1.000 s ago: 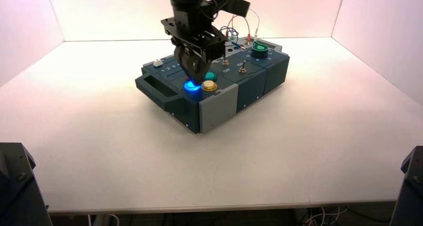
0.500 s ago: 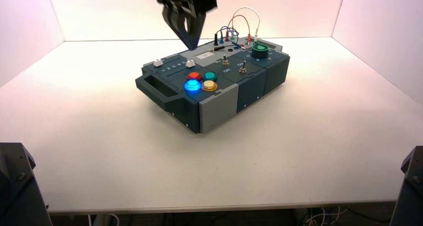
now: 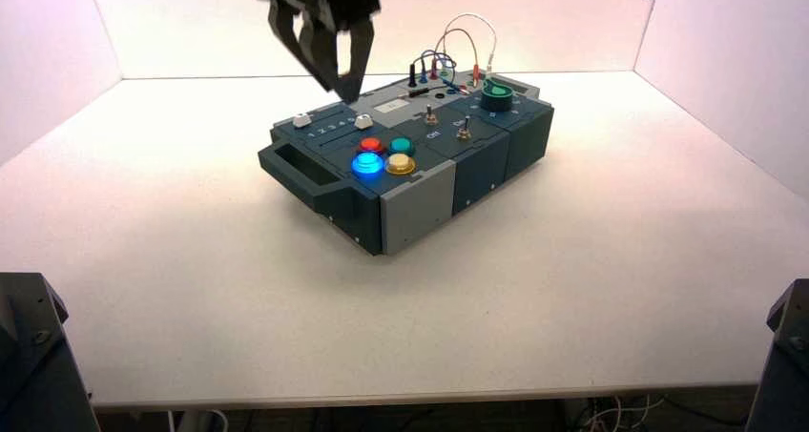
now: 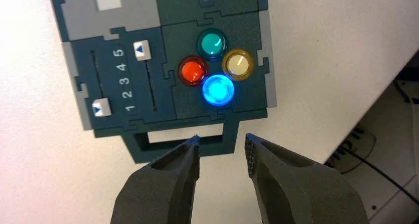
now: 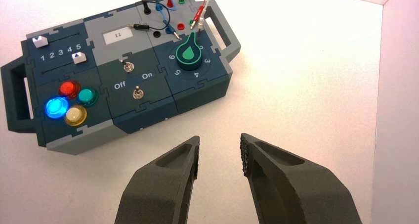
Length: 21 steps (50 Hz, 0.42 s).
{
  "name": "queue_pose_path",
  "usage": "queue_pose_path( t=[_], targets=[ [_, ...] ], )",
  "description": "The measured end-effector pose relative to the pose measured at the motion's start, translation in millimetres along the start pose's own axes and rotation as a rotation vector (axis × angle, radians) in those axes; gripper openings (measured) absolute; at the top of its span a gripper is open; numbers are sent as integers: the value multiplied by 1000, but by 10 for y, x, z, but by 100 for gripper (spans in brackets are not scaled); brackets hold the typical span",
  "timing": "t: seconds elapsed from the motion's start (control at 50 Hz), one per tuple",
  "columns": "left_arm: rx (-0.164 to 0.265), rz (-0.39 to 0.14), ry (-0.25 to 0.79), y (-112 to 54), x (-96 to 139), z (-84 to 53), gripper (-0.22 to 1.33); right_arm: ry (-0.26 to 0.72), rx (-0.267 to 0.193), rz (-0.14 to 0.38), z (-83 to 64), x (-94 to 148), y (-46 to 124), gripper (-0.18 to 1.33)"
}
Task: Push the blue button with the left gripper.
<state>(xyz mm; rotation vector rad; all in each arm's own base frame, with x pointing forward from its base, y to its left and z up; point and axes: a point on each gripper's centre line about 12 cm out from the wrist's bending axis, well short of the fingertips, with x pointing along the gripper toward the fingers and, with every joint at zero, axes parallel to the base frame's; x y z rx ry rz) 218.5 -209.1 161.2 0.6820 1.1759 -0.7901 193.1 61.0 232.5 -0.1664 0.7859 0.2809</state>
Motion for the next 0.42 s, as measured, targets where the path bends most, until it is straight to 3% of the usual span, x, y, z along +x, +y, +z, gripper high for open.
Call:
queue_pose_path(
  t=[0.42],
  targets=[
    [7, 6, -19, -21, 84, -103, 99, 7, 8, 15, -3, 20, 18, 91]
  ],
)
